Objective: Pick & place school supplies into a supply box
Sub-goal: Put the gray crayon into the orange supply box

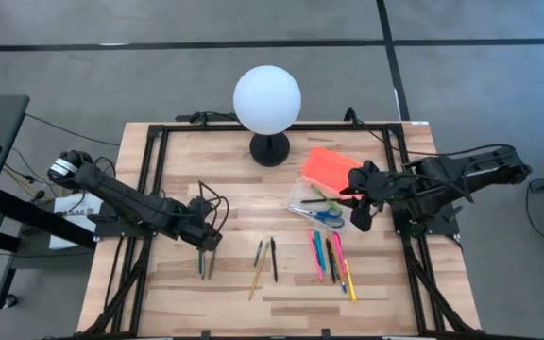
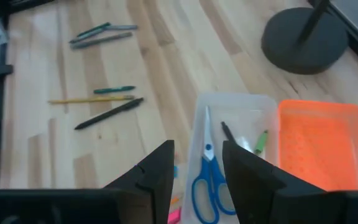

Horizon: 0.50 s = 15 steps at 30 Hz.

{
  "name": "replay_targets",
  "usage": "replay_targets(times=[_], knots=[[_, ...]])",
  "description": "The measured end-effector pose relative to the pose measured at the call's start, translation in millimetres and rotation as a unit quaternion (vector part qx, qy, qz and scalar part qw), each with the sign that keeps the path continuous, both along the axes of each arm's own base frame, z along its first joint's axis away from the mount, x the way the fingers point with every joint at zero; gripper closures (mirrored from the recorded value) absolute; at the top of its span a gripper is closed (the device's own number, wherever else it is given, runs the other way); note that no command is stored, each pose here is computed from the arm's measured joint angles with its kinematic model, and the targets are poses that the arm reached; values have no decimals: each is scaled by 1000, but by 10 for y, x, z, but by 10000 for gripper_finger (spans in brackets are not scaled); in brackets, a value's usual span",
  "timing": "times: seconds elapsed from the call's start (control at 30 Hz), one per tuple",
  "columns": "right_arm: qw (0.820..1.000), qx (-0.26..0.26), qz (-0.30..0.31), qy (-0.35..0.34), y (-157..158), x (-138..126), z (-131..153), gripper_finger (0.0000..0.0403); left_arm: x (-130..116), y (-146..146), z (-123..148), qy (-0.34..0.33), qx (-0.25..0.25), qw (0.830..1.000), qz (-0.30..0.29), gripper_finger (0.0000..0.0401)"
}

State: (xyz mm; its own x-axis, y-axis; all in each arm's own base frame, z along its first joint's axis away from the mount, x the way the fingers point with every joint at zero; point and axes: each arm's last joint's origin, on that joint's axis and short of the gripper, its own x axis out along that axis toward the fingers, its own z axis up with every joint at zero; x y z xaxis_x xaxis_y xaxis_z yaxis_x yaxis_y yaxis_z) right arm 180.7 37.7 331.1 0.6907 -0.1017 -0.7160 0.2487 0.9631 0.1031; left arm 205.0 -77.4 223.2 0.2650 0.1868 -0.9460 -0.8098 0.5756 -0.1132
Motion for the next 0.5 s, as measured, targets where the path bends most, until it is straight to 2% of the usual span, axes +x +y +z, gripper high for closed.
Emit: replay_targets(times=[0.13, 0.33, 0.5], knots=[[1000, 2, 12, 0, 53, -9, -3, 276, -29, 60, -207, 10, -29, 999, 24, 269], [1000, 7, 18, -4, 91, 0, -2, 276, -10, 108, -412, -16, -56, 998, 22, 269], [1000, 14, 11, -8, 89, -2, 5, 276, -58, 138, -508, -3, -53, 998, 21, 269]])
